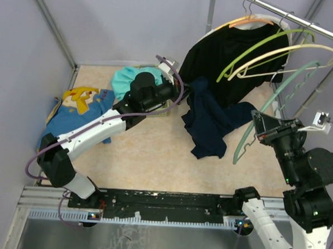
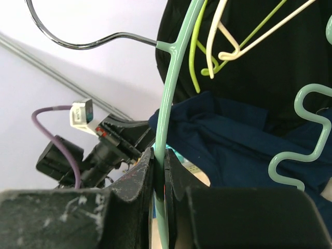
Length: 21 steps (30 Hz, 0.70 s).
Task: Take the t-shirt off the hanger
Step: Place the hanger on the clothesline.
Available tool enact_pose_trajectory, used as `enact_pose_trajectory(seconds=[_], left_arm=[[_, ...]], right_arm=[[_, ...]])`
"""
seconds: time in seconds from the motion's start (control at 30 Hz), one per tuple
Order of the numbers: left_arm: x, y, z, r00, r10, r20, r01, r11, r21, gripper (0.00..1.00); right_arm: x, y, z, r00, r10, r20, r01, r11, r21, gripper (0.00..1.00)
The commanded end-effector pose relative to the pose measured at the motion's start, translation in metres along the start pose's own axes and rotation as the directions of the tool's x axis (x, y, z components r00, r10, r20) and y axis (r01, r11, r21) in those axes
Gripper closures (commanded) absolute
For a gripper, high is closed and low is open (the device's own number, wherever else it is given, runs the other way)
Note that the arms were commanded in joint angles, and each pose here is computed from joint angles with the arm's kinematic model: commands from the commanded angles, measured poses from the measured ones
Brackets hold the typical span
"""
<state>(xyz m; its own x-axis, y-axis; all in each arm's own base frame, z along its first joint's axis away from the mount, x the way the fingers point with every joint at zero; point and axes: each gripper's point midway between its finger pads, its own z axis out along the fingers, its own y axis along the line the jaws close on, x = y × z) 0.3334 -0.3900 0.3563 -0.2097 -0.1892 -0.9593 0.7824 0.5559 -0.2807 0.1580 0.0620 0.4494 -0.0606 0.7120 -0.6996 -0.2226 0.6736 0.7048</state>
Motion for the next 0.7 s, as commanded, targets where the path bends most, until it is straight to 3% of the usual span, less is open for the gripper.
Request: enact_pose_trajectory(seconds=[0.0, 0.67], left_arm=[[-0.018, 0.001, -0.012, 0.998, 0.050, 0.034, -0.049, 0.999, -0.018, 1.00], [-0.024, 0.000, -0.028, 0.997, 0.074, 0.028, -0.073, 0.997, -0.036, 1.00]], right_arm=[[-0.029, 0.017, 0.019, 0.993, -0.016, 0.120, 0.022, 0.999, -0.046, 1.00], [-0.071, 0.010, 0.085, 0.950, 0.014, 0.313, -0.030, 0.998, 0.046, 1.00]])
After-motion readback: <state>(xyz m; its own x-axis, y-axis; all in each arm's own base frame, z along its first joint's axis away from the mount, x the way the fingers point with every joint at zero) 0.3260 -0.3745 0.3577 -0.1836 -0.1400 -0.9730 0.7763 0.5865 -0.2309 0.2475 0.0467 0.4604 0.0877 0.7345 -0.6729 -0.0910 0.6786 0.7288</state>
